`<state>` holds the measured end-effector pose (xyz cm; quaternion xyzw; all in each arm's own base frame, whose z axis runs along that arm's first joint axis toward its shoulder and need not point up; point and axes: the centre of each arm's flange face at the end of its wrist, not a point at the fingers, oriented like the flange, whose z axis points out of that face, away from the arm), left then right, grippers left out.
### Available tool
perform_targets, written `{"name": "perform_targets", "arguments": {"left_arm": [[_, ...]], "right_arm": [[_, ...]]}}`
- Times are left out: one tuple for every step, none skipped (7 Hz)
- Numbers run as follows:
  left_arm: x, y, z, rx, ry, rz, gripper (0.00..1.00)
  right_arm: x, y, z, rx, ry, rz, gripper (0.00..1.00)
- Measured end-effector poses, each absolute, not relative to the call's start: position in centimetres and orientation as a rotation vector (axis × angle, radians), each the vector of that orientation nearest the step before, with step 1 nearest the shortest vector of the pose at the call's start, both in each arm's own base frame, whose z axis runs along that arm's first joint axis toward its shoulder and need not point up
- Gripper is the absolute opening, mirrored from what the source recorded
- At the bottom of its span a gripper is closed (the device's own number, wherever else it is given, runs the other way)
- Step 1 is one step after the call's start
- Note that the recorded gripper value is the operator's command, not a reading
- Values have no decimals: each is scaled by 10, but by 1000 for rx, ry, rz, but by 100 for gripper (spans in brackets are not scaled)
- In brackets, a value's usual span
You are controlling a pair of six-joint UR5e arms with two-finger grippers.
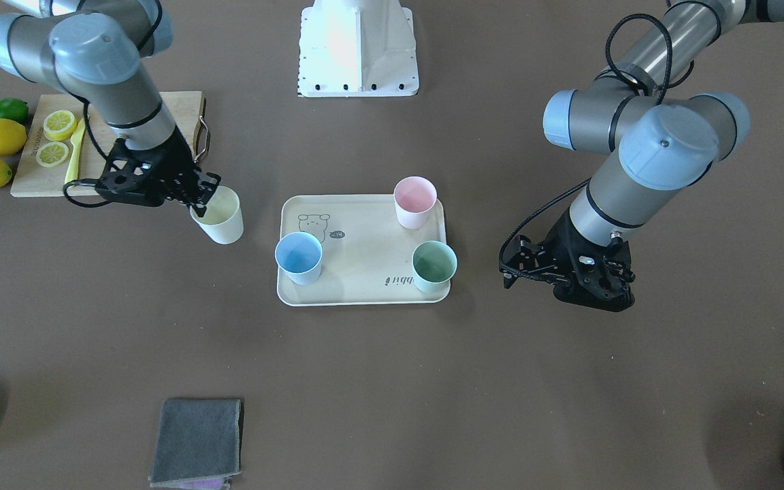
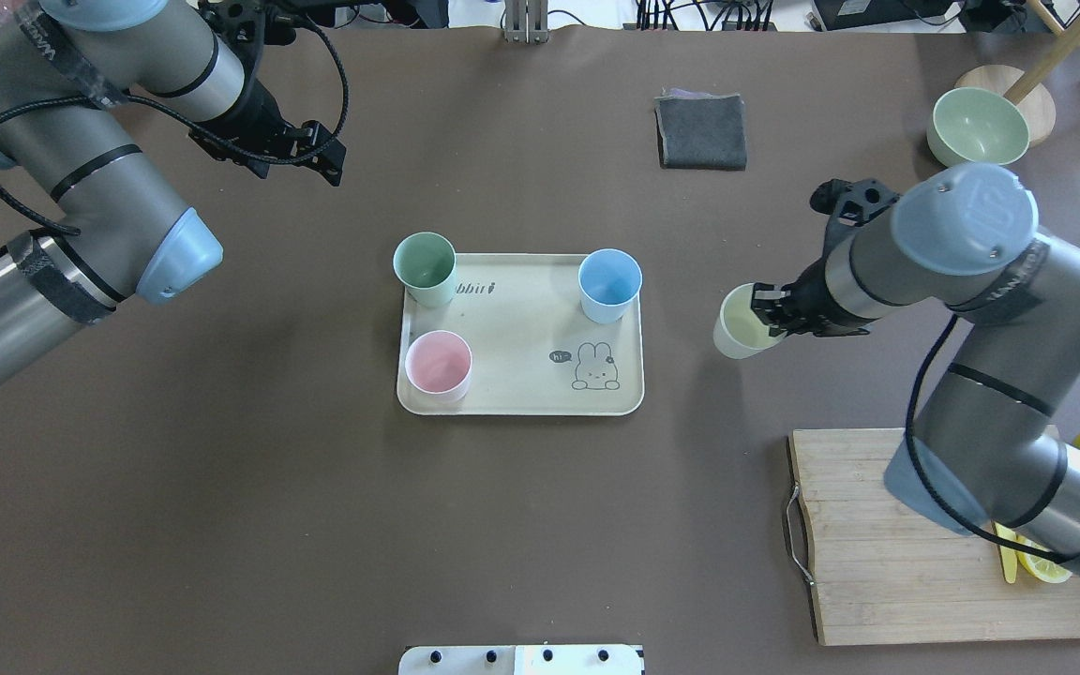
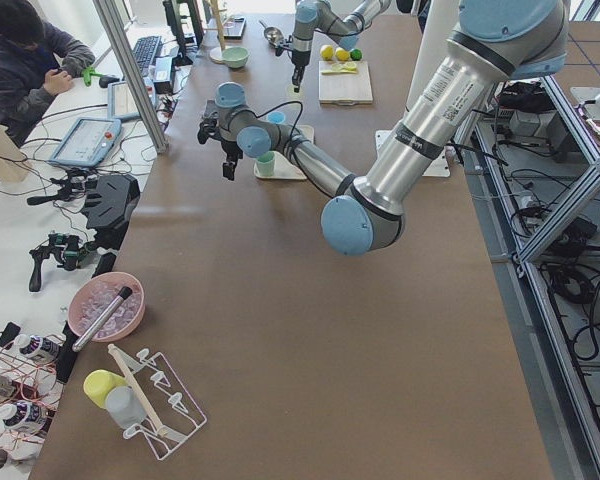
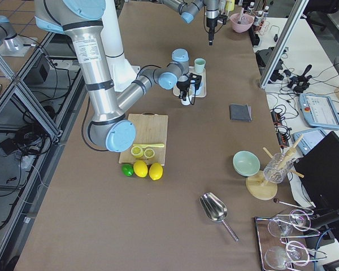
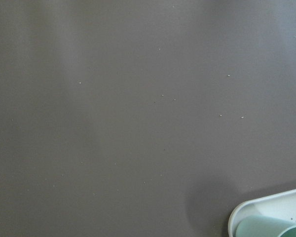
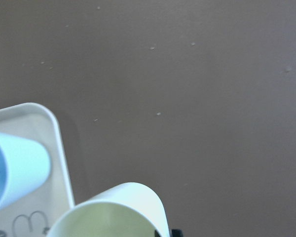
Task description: Place all cups on tray
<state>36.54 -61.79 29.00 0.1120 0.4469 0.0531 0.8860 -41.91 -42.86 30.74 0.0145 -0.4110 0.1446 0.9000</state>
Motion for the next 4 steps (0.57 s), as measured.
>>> {"name": "perform_targets", "arguments": {"left_arm": [[365,-618,291,233,928,110,98],[365,-619,291,233,928,109,98],[365,-619,292,233,927,108,98],[365,-619,293,232,926,108,98]], "right_arm": [[-454,-416,282,24,-850,317,0],[-479,-403,268,25,-847,318,5],[-493,-397,259,33,-850,314,81],[-498,-398,254,42,-853,314,100]]}}
